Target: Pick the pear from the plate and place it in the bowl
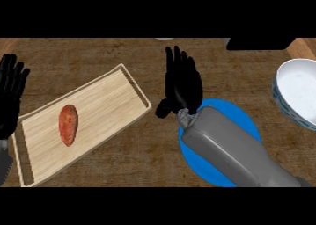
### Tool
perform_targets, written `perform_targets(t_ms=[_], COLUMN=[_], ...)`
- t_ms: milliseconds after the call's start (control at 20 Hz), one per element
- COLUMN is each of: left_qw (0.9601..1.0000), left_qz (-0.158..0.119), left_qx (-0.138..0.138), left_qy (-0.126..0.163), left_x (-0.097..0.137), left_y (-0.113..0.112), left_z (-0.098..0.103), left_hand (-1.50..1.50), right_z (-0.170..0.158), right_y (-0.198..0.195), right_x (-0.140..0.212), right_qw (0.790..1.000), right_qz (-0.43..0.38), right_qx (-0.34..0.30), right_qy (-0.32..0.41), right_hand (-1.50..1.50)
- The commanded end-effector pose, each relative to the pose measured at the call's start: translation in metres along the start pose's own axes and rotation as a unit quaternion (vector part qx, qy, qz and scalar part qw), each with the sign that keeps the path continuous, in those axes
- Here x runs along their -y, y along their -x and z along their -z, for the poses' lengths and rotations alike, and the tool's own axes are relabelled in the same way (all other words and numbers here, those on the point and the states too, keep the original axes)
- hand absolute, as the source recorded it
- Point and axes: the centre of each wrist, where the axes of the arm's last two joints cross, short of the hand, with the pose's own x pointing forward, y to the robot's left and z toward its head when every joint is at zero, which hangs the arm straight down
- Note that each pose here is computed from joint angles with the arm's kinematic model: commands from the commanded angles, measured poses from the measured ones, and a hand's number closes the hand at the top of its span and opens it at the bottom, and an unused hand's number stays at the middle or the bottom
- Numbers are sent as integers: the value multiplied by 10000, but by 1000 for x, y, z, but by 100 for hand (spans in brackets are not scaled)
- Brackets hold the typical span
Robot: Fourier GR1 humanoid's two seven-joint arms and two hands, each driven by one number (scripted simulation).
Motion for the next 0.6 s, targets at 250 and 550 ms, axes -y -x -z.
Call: perform_targets(t_ms=[250, 550], left_qw=[10000, 9999], left_qz=[7, 4], left_qx=[64, 4], left_qy=[-54, -153], left_x=[-3, 0], left_y=[3, 7], left_z=[3, -1], left_hand=[0, 0], right_z=[-8, -2], right_y=[-48, -35], right_x=[35, 46], right_qw=[9687, 9503], right_qz=[-1344, -1647], right_qx=[-1023, -1321], right_qy=[-1817, -2290], right_hand=[-150, -150])
